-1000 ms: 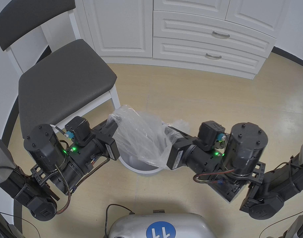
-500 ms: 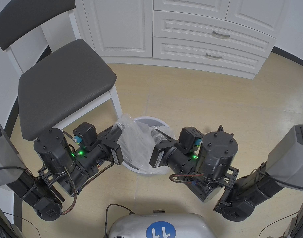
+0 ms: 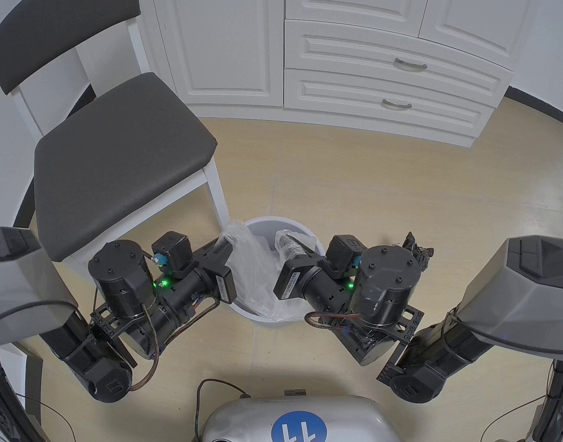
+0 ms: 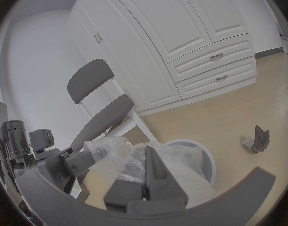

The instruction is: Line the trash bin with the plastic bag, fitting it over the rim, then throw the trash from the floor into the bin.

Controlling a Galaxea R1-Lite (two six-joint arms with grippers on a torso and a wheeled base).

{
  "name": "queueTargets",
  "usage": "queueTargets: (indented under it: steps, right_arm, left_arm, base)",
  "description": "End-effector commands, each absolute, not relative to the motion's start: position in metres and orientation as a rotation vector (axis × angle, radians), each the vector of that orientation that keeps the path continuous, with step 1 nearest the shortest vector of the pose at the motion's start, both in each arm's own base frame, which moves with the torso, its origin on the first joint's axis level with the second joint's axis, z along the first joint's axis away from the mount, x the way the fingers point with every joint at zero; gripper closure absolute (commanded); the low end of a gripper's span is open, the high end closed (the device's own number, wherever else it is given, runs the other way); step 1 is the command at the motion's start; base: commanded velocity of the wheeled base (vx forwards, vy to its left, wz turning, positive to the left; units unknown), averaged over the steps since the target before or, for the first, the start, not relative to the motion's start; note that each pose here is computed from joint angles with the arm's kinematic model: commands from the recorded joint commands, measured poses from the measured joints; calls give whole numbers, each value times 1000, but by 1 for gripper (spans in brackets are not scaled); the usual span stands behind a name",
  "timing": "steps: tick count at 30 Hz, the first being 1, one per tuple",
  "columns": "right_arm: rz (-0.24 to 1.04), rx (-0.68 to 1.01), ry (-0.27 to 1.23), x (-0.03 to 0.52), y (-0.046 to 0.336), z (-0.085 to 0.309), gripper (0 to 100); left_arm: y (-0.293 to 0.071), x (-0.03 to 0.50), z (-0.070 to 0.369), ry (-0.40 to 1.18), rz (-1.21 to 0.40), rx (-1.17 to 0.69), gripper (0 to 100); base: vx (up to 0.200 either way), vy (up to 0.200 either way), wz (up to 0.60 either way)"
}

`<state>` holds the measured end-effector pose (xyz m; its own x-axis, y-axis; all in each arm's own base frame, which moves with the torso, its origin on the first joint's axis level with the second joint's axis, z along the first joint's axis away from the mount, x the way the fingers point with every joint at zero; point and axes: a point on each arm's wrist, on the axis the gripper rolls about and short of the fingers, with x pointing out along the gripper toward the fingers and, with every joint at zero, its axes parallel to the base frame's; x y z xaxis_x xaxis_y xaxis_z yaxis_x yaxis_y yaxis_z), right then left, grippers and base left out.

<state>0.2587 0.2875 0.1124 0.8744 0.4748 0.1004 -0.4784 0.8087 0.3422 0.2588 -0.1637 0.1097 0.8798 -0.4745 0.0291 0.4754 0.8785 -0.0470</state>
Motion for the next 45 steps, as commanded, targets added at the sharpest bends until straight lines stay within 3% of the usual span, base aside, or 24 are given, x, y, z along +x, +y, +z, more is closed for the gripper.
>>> queueTargets:
  steps: [1,33,45]
  right_arm:
    - [491,361,-5,269,287,103,100]
    - [421,383,-20,314,295,64,100]
    - [310,223,1,334,256,65,100]
  left_arm:
    - [-164,268,99,13,-480,-61,100]
    - [-143,338,42,103,-326,-171,100]
    - [-118,333,47,113,-284,-125,100]
  base:
    - [0,0,0]
    - [0,0,0]
    - [0,0,0]
